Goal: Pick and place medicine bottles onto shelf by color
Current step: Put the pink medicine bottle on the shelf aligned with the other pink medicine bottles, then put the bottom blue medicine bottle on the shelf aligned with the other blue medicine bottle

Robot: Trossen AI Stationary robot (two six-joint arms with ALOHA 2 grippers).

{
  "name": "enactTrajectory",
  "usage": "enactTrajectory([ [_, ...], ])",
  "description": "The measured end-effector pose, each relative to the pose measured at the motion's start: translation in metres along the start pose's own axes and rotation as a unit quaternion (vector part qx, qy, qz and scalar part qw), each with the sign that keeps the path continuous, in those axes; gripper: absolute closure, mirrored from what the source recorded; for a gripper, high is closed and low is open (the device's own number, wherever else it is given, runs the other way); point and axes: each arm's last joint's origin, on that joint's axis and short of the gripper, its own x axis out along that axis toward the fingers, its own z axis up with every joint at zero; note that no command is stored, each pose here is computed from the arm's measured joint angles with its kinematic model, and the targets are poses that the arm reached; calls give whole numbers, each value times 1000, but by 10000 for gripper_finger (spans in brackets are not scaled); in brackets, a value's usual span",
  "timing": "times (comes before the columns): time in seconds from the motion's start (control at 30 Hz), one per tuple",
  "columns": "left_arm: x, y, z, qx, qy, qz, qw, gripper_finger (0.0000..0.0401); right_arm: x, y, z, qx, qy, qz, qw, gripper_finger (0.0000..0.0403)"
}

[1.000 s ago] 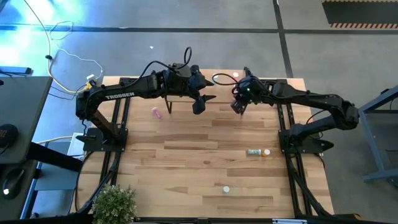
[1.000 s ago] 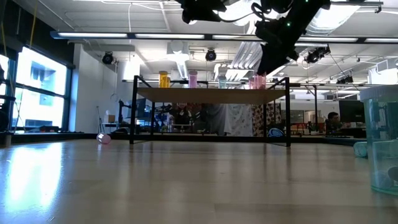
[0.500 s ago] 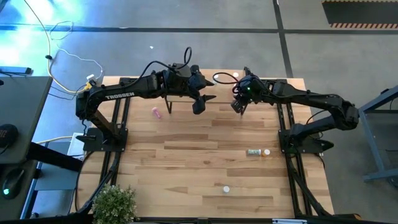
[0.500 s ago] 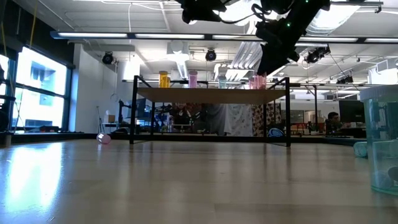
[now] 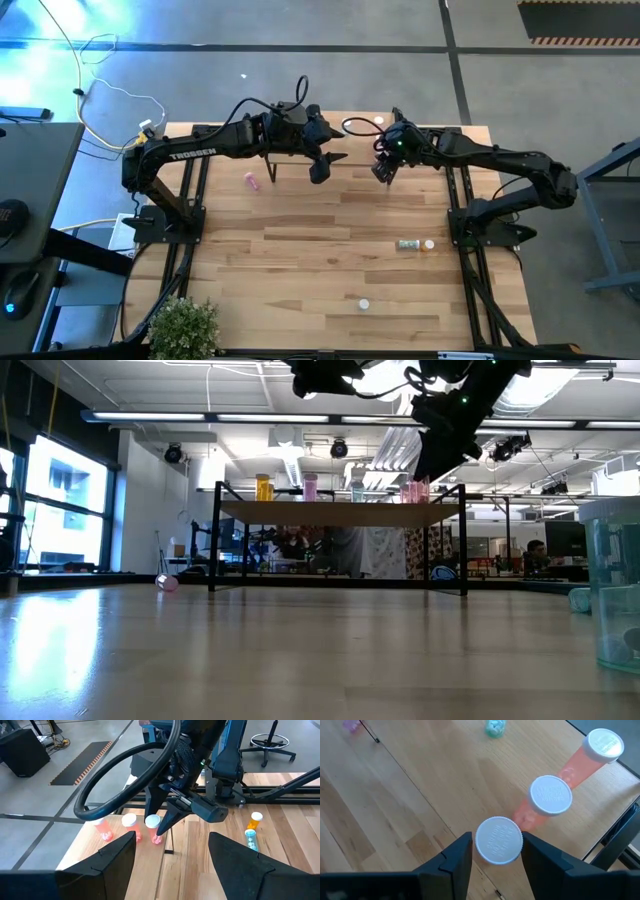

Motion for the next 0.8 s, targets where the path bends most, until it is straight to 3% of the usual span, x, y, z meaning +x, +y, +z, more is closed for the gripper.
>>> enactTrajectory([
  [0.5,0,0,0,0,0,0,1000,160,-23,-1,22,6,-28,1,1000,247],
  [0.8,-5,0,-6,0,35,-4,999,160,-73,-3,50,45,-43,11,998,247],
])
